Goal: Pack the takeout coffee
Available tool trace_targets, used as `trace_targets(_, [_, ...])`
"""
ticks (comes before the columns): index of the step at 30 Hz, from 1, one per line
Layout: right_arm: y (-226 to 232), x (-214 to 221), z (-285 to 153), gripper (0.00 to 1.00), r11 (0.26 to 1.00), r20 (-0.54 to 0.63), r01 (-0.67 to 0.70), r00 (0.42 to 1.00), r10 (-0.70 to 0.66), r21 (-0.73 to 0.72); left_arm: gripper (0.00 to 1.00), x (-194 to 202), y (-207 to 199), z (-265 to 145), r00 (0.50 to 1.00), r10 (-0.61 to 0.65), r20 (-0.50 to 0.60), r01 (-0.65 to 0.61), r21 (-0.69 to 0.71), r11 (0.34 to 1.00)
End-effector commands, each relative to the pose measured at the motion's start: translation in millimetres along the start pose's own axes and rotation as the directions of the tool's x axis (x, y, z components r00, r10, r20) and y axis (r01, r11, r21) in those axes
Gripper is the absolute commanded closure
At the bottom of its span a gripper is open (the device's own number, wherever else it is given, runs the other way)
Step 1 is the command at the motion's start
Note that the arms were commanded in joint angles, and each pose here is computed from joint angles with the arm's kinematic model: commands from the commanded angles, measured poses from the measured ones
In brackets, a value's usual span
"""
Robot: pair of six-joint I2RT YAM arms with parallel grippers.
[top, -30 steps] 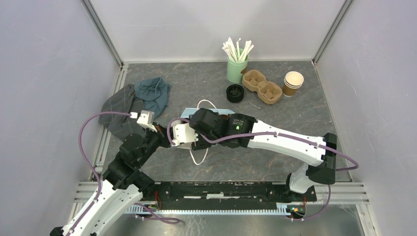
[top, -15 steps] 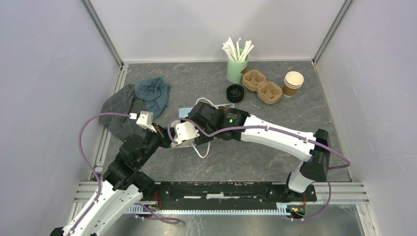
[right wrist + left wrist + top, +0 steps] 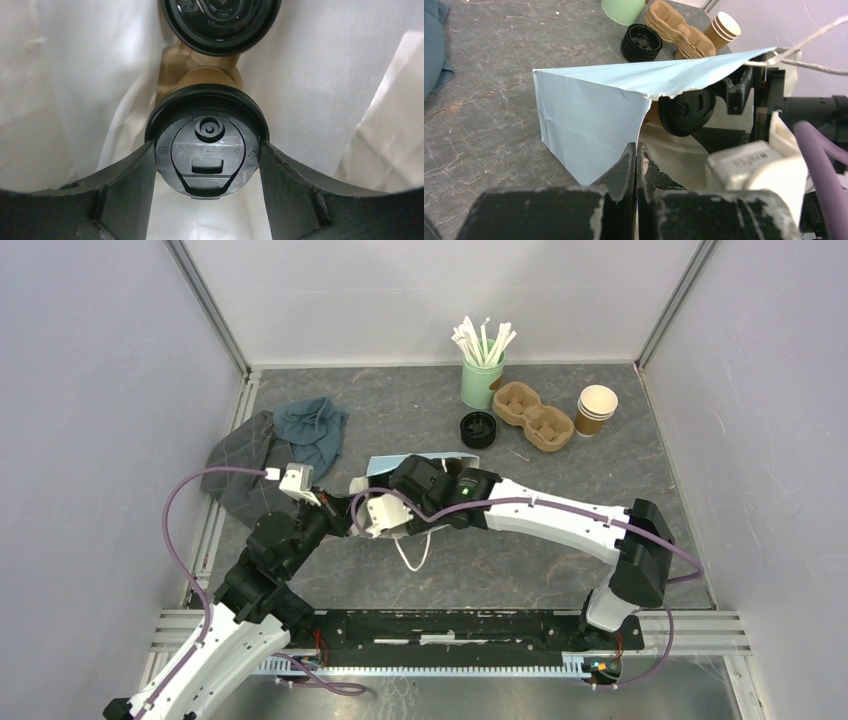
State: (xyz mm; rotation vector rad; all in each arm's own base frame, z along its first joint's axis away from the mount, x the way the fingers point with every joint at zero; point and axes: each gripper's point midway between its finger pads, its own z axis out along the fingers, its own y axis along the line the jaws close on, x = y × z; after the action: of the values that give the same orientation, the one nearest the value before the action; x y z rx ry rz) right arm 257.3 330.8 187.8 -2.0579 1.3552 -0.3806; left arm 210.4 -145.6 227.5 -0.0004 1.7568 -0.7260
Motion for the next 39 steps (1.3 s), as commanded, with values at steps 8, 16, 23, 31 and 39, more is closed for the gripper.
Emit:
trace_targets(8, [-24.8, 21.1, 14.5, 1.00, 0.995, 0.037, -0.030, 0.999, 0.027, 0.100, 0.98, -12.2, -4.5, -5.6, 0.999, 0.005, 0.051, -0.006, 0.022, 1.000])
trace_targets(16, [-23.5, 21.9, 26.3, 1.00, 0.990, 0.089, -0.076, 0.994, 0.065, 0.119, 0.98, -10.9, -6.3, -6.5, 0.999, 0.000, 0.043, -0.001, 0.032, 1.000])
trace_targets(23, [-32.0, 22.3, 28.8, 1.00, 0.977, 0.137, -0.113, 0.987, 0.088, 0.181, 0.98, -9.0, -4.7, -7.0, 0.999, 0.000, 0.038, -0.001, 0.026, 1.000])
trace_targets(31, [-30.6, 11.5, 25.6, 1.00, 0.981, 0.213, -0.101, 0.975, 0.065, 0.164, 0.98, -9.3, -1.3, -7.9, 0.999, 0.005, 0.042, -0.005, 0.009, 1.000])
trace_targets(39, [-34.5, 9.9, 25.9, 1.00, 0.981, 0.222, -0.096, 0.973, 0.057, 0.166, 0.98, -9.9, -0.6, -7.6, 0.999, 0.008, 0.044, -0.008, 0.005, 1.000])
